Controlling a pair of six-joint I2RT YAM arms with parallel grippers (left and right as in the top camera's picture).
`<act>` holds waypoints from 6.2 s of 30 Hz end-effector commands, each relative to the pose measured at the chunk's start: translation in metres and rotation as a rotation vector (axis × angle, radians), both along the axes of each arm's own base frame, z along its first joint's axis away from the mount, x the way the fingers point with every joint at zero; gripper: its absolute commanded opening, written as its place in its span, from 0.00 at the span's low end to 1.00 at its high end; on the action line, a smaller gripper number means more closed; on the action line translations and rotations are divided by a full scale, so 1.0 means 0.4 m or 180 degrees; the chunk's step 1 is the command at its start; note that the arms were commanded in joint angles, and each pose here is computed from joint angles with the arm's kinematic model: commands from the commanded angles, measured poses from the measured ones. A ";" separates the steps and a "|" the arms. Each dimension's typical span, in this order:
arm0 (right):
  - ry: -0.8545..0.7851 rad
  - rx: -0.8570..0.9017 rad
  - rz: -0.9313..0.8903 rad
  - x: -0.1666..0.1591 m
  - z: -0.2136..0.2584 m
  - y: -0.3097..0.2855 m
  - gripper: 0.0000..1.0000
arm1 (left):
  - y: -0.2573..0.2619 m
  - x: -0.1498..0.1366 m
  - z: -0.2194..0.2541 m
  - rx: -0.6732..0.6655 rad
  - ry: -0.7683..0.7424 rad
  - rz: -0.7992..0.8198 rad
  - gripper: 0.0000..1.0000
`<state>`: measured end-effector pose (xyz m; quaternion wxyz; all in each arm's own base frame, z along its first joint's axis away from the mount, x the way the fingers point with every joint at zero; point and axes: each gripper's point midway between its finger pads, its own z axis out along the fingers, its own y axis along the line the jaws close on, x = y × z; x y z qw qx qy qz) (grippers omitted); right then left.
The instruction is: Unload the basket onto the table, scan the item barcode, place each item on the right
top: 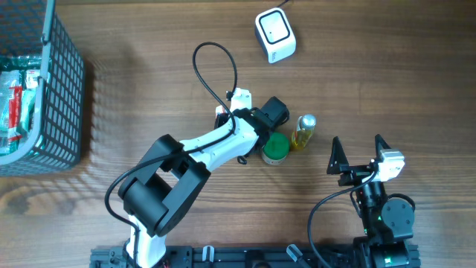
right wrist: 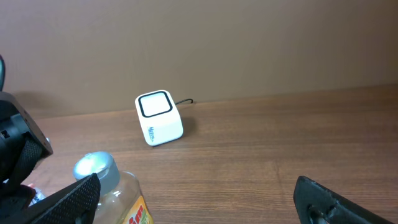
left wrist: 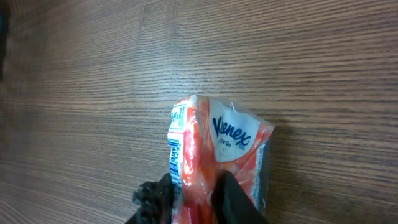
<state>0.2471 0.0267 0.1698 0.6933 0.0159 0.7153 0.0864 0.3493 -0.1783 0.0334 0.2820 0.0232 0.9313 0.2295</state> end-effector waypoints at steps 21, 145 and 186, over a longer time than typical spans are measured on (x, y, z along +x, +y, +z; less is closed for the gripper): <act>-0.0003 0.0043 0.0032 0.000 0.001 0.004 1.00 | -0.010 0.020 0.091 -0.0580 0.0021 0.0066 0.50; -0.0003 0.0043 0.0031 0.000 0.001 0.004 1.00 | 0.098 -0.047 0.018 0.0744 0.0304 -0.0612 0.04; -0.0003 0.0043 0.0032 0.000 0.001 0.004 1.00 | 0.101 -0.043 0.033 -0.2036 0.1302 -0.0463 0.82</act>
